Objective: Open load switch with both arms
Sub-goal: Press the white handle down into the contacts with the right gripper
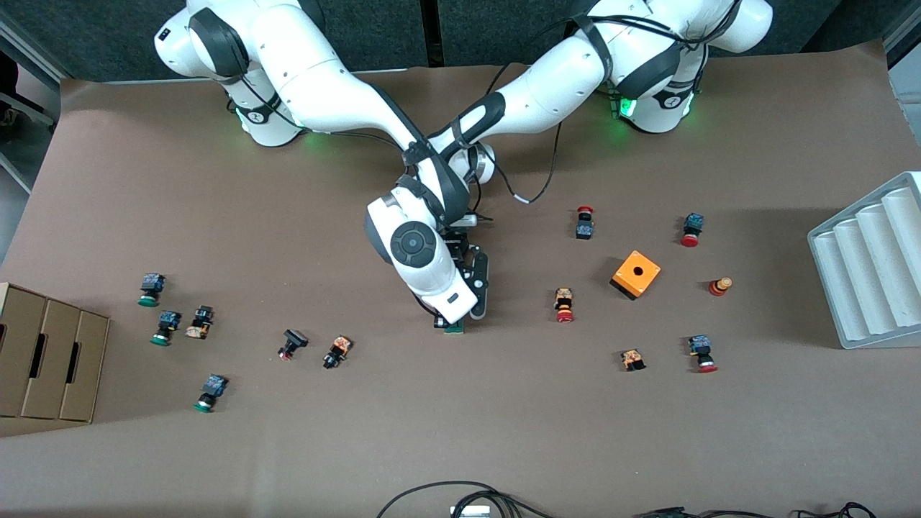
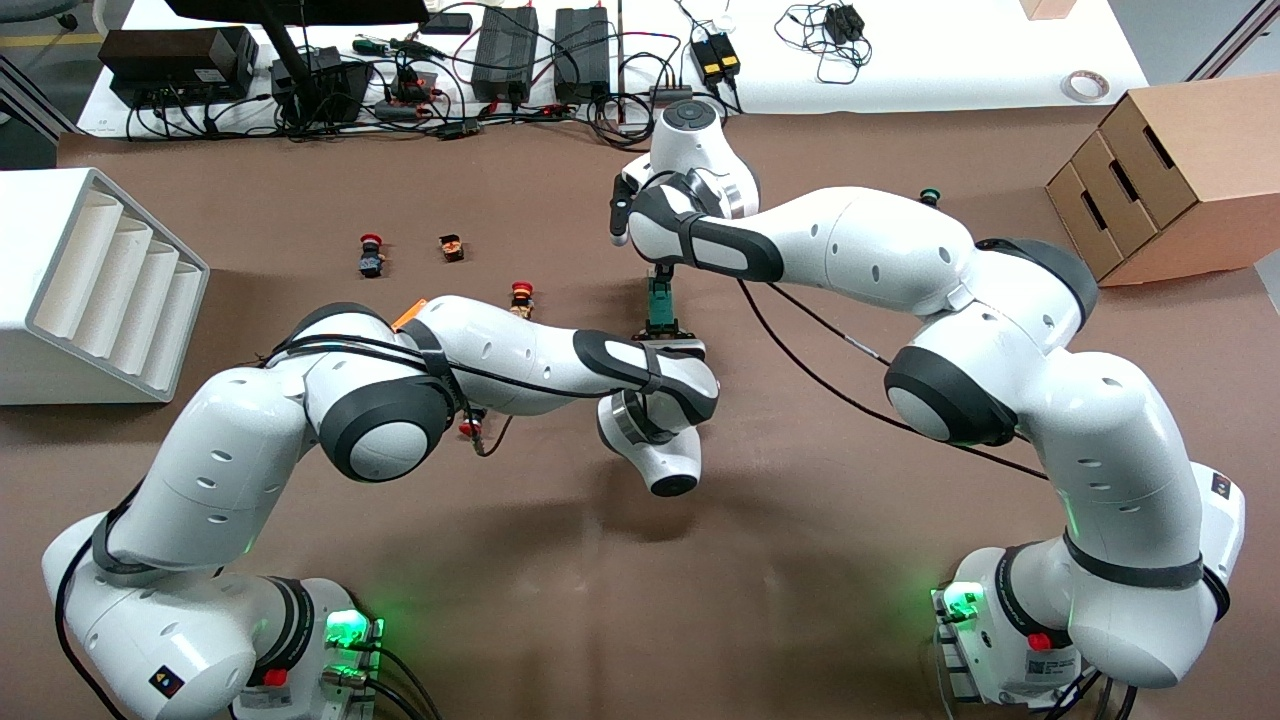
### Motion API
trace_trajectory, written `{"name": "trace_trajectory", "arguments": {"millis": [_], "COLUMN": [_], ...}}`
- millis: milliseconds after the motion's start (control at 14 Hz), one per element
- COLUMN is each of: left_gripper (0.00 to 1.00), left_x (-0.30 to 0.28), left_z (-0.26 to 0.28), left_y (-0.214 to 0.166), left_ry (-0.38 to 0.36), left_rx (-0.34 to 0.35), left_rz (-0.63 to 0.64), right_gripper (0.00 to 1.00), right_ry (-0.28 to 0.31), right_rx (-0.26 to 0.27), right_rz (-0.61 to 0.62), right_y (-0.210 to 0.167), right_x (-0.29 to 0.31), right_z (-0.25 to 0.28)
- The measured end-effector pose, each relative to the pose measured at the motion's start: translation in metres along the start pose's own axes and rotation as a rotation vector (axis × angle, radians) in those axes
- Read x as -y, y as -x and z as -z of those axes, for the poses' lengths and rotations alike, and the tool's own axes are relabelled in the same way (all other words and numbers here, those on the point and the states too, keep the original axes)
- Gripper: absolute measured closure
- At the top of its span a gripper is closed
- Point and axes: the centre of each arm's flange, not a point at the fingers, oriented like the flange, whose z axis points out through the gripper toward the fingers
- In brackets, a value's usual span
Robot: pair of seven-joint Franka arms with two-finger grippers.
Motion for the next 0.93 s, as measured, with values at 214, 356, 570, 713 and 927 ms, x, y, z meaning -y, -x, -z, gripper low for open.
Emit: {"name": "trace_trajectory", "arguments": {"millis": [214, 356, 570, 713, 927], "left_gripper": [0.51, 0.51, 0.51, 0.51, 0.51], "left_x": [0.0, 0.0, 0.0, 0.0, 0.0], "left_z": [0.0, 0.0, 0.0, 0.0, 0.0], "left_y": [0.0, 0.0, 0.0, 0.0, 0.0], "left_ry": [0.0, 0.0, 0.0, 0.0, 0.0], "left_rx": [0.0, 0.0, 0.0, 0.0, 0.0], "left_rz": [0.0, 0.0, 0.0, 0.0, 0.0], "right_gripper": [0.59, 0.59, 0.59, 0.59, 0.59], "right_ry": [-0.001, -0.002, -0.01, -0.015, -0.019], "right_rx": [0.001, 0.002, 0.007, 0.01, 0.011], "right_rz": [-0.006, -0.011, -0.024, -0.028, -0.041], "right_y": [0.0002, 0.0003, -0.0009, -0.002, -0.0022], "right_x": [0.0006, 0.0007, 0.0034, 0.0053, 0.0064], "right_z": [-0.0009, -0.001, -0.0004, 0.0004, 0.0025]}}
